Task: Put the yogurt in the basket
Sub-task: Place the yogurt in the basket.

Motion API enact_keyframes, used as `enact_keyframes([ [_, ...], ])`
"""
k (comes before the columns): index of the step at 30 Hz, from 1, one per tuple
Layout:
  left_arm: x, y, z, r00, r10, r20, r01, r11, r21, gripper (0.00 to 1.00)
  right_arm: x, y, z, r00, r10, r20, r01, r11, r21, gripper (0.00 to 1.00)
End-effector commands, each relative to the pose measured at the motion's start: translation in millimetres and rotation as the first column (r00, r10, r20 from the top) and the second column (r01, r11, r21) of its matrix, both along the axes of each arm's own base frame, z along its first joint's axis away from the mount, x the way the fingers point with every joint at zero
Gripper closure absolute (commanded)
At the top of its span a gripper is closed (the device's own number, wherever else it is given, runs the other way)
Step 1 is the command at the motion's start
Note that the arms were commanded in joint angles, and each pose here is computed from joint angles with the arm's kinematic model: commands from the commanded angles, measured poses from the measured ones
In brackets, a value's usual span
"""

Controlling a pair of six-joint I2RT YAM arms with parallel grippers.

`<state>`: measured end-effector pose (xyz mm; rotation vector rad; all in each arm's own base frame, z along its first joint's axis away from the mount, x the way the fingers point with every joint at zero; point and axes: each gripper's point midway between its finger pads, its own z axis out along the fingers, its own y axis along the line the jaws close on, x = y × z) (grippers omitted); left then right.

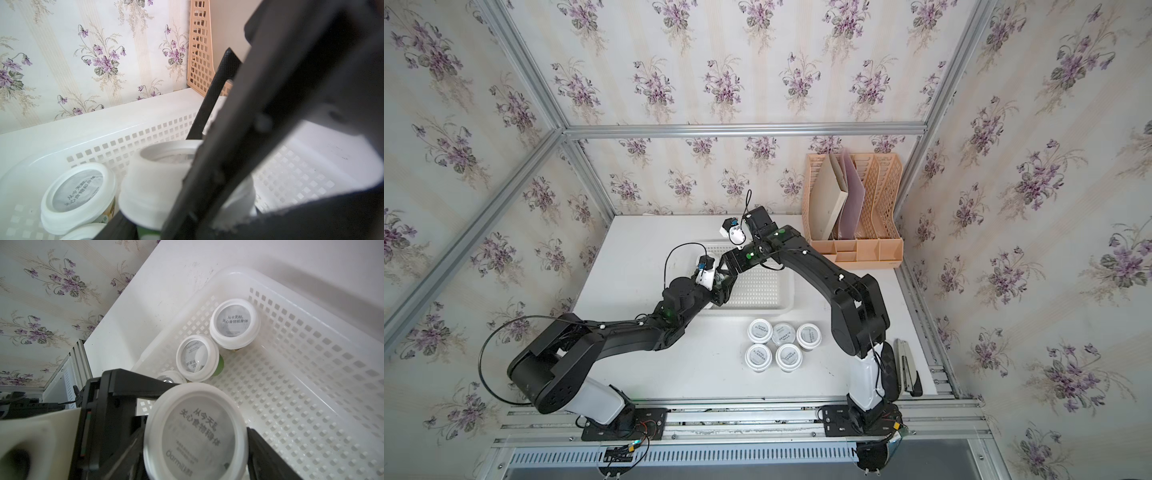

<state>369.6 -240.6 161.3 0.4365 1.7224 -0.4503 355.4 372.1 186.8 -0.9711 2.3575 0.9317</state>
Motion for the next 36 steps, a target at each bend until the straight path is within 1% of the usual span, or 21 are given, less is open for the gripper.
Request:
enact_keyframes([
  [1, 1, -3, 9, 0.999, -0.009, 0.034, 0.01, 1.0, -0.021, 0.33, -8, 6, 3, 0.999, 0.038, -0.021, -0.037, 0.999, 0.034, 0.26],
  [7, 1, -3, 10, 0.999, -0.009, 0.034, 0.01, 1.0, -0.022, 0.31, -4, 4, 4, 1.0, 0.022, -0.005, -0.022, 0.999, 0.024, 0.28],
  [9, 1, -2, 9, 0.999, -0.009, 0.033, 0.01, 1.0, -0.021, 0.28, -1, 2, 2, 1.0, 0.006, 0.008, -0.006, 1.0, 0.008, 0.28],
  [12, -1, -2, 12, 0.999, -0.013, 0.033, 0.014, 1.0, -0.028, 0.18, 4, -1, 0, 1.0, -0.017, 0.026, 0.017, 1.0, -0.013, 0.28],
  [16, -9, -5, 22, 0.998, -0.046, 0.037, 0.047, 0.998, -0.049, 0.02, 13, -6, -4, 0.997, -0.052, 0.063, 0.055, 0.997, -0.047, 0.29],
  [17, -12, -5, 26, 0.998, -0.056, 0.04, 0.058, 0.997, -0.057, 0.01, 15, -7, -4, 0.996, -0.061, 0.071, 0.065, 0.996, -0.054, 0.29],
  [22, -35, 3, 54, 0.995, -0.065, 0.081, 0.073, 0.992, -0.103, 0.01, 29, -12, -7, 0.987, -0.103, 0.126, 0.114, 0.99, -0.084, 0.29],
  [25, -51, 16, 70, 0.994, -0.048, 0.1, 0.06, 0.991, -0.118, 0.01, 40, -14, -7, 0.977, -0.132, 0.167, 0.15, 0.984, -0.098, 0.29],
  [29, -72, 37, 101, 0.99, -0.017, 0.138, 0.035, 0.991, -0.129, 0.01, 55, -16, -14, 0.96, -0.171, 0.222, 0.201, 0.972, -0.119, 0.29],
  [32, -87, 50, 127, 0.987, -0.004, 0.161, 0.025, 0.991, -0.128, 0.01, 62, -14, -20, 0.94, -0.194, 0.281, 0.239, 0.962, -0.134, 0.29],
  [36, -103, 66, 149, 0.98, 0.02, 0.198, 0.007, 0.991, -0.134, 0.01, 68, -7, -26, 0.904, -0.211, 0.372, 0.279, 0.95, -0.139, 0.28],
])
